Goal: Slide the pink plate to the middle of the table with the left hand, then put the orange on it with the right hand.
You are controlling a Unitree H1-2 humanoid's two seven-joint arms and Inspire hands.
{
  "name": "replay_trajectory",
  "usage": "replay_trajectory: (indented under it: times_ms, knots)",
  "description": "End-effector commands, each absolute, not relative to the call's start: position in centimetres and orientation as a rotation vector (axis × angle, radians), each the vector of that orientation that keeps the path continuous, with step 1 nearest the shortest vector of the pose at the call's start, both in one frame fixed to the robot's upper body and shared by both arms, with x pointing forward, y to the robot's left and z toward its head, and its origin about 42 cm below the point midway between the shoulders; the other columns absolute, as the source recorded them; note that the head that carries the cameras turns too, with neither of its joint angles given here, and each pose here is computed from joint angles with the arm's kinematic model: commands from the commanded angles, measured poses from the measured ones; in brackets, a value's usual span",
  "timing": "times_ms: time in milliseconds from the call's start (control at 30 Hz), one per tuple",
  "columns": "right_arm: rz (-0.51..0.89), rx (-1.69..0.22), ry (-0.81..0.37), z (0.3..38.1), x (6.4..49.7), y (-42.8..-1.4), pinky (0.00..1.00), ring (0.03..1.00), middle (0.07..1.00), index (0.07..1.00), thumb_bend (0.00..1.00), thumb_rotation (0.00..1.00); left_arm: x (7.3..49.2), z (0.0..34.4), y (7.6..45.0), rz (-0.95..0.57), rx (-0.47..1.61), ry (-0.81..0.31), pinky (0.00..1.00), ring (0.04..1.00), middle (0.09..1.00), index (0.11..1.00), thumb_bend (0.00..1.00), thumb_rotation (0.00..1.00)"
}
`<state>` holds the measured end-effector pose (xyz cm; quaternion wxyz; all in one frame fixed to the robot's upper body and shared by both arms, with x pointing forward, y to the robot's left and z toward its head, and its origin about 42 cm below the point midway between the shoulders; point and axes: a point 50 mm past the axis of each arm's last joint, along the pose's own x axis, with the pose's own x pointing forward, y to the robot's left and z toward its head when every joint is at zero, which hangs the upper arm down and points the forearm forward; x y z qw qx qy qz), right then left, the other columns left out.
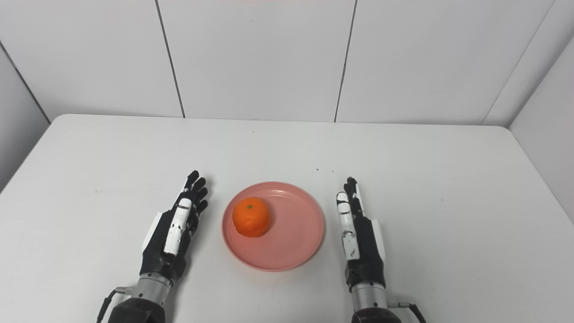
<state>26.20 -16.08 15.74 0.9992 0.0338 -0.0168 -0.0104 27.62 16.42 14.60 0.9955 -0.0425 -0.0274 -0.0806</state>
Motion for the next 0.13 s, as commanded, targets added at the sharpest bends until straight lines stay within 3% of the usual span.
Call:
replay_trajectory:
  times_ms: [0,100]
  knots:
    - [-0.015,0.071,-0.094,16.93,26.44,-15.85,0.97,0.99,1.0,1.0,0.23,1.0,27.74,15.81,15.85,-0.166,-0.098,-0.13,1.0,1.0,1.0,1.0,0.39,1.0]
    - [-0.012,0.079,-0.101,16.87,26.48,-15.85,0.98,0.992,1.0,1.0,0.23,1.0,27.76,15.78,15.91,-0.17,-0.094,-0.125,1.0,1.0,1.0,1.0,0.39,1.0]
